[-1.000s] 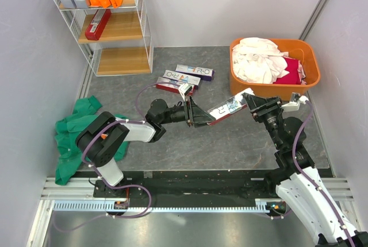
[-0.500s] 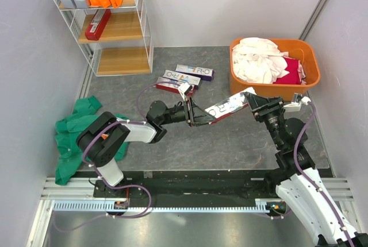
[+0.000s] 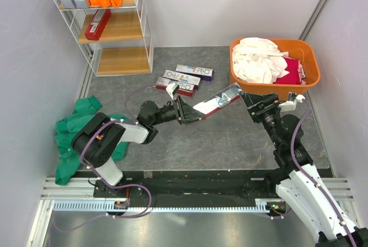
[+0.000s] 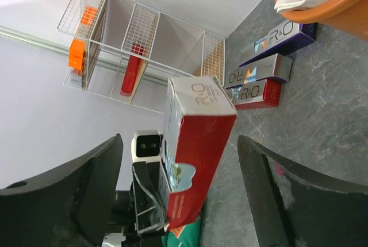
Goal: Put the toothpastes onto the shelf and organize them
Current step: Pick up the toothpaste from the center of the board, then place the toothpaste on the shelf.
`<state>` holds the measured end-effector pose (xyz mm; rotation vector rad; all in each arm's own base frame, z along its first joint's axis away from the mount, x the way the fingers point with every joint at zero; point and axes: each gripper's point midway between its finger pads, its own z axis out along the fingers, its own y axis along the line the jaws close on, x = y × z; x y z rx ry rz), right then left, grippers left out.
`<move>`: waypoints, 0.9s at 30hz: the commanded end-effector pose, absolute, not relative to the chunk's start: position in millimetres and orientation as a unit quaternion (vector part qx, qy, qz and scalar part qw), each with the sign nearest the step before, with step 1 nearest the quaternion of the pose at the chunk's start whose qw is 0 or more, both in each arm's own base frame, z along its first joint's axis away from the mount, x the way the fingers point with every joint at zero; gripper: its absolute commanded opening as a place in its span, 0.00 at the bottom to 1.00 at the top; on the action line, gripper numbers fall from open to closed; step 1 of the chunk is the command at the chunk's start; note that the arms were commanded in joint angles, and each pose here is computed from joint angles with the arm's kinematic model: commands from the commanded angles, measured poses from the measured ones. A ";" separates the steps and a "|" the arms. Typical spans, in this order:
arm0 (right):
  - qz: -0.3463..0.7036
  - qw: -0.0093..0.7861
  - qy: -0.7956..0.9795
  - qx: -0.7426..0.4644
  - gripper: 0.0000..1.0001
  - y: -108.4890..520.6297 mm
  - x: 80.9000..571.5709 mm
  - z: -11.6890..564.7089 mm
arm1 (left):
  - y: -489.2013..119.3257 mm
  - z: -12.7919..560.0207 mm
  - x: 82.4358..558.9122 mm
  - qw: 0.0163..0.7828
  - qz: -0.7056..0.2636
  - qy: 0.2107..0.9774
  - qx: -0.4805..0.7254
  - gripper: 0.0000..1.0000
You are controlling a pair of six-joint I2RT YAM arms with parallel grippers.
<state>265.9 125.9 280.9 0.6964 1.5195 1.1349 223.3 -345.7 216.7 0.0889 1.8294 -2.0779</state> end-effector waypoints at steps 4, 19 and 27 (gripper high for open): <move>0.484 0.536 0.633 0.278 0.96 129.0 264.6 293.7 | -301.6 238.3 241.4 0.269 -0.738 0.618 0.027 0.23; 0.481 0.506 0.667 0.260 0.98 142.1 267.3 270.9 | -179.7 231.9 288.1 0.357 -0.645 0.672 -0.075 0.22; 0.479 0.488 0.687 0.246 0.98 150.0 268.1 258.5 | -89.0 245.7 303.3 0.426 -0.591 0.667 -0.156 0.22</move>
